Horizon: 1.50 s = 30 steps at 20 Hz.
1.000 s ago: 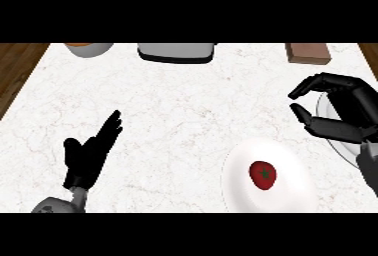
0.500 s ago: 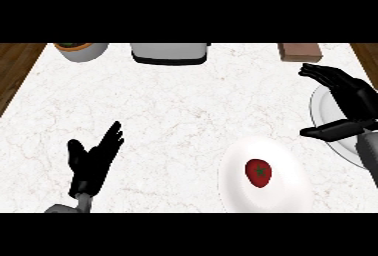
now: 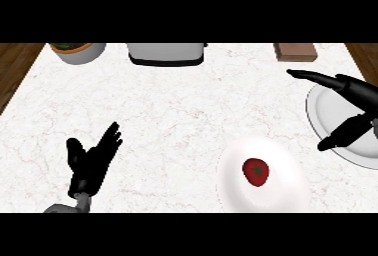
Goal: Pick the tomato from the plate and place it in the plate
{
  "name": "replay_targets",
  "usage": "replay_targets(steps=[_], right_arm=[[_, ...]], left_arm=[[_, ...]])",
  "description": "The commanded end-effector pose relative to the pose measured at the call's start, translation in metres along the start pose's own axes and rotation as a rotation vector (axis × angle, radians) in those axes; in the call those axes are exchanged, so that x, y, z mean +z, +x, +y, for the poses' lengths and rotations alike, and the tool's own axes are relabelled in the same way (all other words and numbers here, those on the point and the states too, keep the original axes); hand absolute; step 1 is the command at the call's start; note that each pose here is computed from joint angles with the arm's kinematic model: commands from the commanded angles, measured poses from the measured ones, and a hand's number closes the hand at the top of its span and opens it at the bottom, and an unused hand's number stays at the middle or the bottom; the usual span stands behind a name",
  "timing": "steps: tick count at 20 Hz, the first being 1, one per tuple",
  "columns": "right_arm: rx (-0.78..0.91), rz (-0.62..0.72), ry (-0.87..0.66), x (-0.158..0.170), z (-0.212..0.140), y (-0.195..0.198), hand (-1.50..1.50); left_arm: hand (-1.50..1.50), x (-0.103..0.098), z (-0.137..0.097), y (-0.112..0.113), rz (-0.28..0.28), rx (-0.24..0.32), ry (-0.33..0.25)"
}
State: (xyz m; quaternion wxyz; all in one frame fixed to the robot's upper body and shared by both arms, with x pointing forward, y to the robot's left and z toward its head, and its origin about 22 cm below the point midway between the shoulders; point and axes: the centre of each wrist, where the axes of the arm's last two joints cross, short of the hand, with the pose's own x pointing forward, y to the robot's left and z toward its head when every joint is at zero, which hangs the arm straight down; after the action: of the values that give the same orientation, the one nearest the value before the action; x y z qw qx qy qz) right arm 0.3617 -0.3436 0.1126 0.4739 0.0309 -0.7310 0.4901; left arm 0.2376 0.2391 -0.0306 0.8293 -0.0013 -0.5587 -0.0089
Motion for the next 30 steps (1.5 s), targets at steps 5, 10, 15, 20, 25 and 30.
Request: replay_targets(steps=[5,10,15,20,25,30], right_arm=[[0.172,0.068,0.199,-0.011,0.03,0.029,-1.5],[0.211,0.084,0.214,-0.04,0.074,0.051,-1.5],[0.254,0.148,0.235,-0.034,0.097,0.053,-1.5],[0.219,0.175,0.345,-0.006,0.122,0.038,-1.5],[0.203,0.169,0.314,-0.016,0.142,0.032,-1.5],[0.281,0.193,0.294,-0.023,0.151,0.05,-1.5]], left_arm=[[0.0,0.001,-0.007,-0.019,-0.006,0.007,0.015],[0.0,0.014,-0.008,-0.002,0.0,0.007,0.015],[0.0,-0.012,0.005,0.0,-0.001,-0.005,0.017],[0.0,0.008,0.003,-0.002,-0.022,-0.001,0.012],[0.0,0.006,-0.016,-0.018,0.004,0.006,0.003],[0.0,-0.008,0.0,-0.017,0.003,0.008,0.017]])
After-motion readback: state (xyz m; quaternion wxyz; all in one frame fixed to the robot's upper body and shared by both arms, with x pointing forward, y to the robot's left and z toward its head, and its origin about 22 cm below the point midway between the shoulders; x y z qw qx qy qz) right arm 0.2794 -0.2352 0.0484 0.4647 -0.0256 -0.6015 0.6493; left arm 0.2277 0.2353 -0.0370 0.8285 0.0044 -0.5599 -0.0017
